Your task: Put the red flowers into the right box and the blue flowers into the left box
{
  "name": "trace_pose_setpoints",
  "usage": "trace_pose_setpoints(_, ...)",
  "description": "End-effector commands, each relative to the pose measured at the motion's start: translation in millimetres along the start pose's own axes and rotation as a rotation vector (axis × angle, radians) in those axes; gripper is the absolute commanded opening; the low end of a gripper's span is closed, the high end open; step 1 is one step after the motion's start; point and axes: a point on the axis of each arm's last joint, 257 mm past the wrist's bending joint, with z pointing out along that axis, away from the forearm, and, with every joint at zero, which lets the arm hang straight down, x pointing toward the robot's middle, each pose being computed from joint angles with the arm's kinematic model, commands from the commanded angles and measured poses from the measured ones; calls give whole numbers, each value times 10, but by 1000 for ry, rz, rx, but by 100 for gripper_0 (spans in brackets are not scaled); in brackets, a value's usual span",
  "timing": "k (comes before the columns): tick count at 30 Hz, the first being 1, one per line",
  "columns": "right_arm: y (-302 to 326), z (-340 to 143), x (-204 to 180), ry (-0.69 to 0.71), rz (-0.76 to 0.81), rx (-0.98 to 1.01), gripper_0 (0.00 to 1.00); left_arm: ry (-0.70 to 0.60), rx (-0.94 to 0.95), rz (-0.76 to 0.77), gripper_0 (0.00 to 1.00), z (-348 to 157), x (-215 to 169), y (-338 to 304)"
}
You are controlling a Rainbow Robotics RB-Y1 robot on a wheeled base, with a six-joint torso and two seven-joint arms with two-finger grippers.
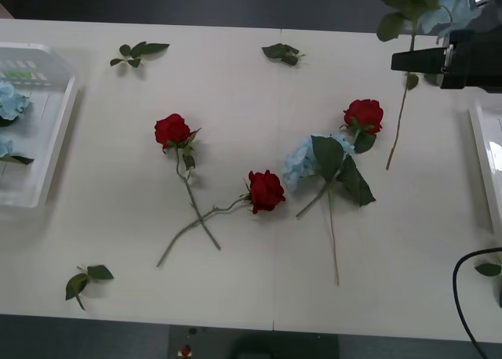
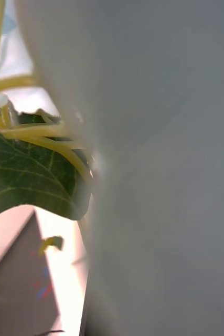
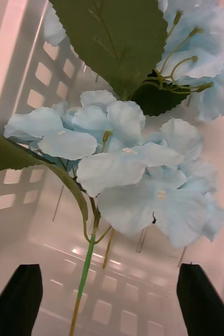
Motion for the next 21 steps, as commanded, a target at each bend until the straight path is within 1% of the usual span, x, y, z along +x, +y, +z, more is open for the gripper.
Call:
trace_pose_setpoints(1,305,82,-252,-19,58,-73,0,-68,80,5,100,-181,-288,-211)
trace_pose_setpoints(7,595,253,-375,-22,191,-172,0,-114,255,-3,100,-555,-550,-846)
trace_pose_setpoints(10,678,360,-433,-31,221,-187,0,-127,358,-4,100,-749,-608,-1227)
trace_pose_setpoints(17,908,620,-584,-66,270,-207,0,-130,608,-6,100,-1197,-582,-2092)
trace_pose_setpoints(21,1016,702,-666,-77,272,-227,0,-142,711,37,100,-1424,-494,-2540)
